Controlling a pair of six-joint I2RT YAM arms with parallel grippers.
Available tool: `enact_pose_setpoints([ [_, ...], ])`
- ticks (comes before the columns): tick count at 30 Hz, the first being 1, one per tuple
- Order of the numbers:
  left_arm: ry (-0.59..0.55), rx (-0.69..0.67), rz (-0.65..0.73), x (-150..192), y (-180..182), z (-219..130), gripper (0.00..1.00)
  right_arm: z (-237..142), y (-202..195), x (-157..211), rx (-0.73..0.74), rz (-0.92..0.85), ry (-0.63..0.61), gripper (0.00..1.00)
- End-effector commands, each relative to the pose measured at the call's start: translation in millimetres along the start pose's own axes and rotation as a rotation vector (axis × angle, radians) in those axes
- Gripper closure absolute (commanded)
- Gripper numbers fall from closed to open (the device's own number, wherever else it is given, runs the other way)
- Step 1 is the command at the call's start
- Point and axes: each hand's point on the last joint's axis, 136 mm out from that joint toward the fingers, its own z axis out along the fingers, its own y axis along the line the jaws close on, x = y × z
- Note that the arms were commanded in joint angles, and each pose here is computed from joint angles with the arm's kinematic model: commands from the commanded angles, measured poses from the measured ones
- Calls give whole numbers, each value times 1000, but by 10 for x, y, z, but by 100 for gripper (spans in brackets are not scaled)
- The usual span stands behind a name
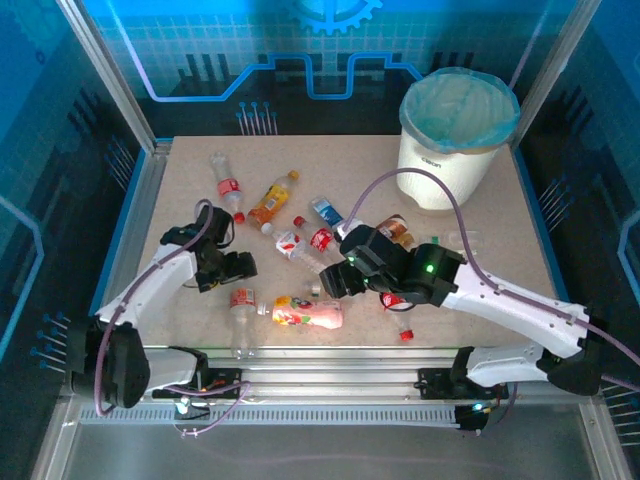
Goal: Put the plastic bottles in the bin
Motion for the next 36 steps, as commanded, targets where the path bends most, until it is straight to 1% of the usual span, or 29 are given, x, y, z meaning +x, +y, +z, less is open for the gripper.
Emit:
enact_pose_setpoints([
  [1,93,-38,-5,336,67,21,14,29,-72,-25,21,29,-29,18],
  [7,152,-9,-7,449,-79,189,14,60,-56,-63,4,22,-22,16],
  [11,127,-32,-8,434,-48,308,14,29,-94,-55,10,26,-29,14],
  [13,114,-20,-15,413,-67,355,15,26,-122,-44,14,34,-34,13],
  [19,91,-34,-2,345,-57,485,25,39,-150,-16,20,41,-20,12],
  [22,61,-62,11,279,-18,466,34,43,-153,-14,22,42,-20,12],
  [23,43,-71,18,242,-5,439,39,42,-151,-20,21,45,-24,12],
  [26,-27,-80,22,108,2,301,44,43,-132,-43,14,45,-29,12],
  [27,-53,-78,24,59,0,241,48,42,-124,-48,11,44,-28,12],
  [31,-160,-69,31,-150,-22,-72,51,-16,-92,-98,0,43,-31,12],
  [34,-258,-60,51,-314,-49,-403,52,-94,-70,-130,-16,45,-43,12],
  [36,-340,-45,74,-427,-89,-690,55,-165,-66,-161,-25,46,-58,12],
])
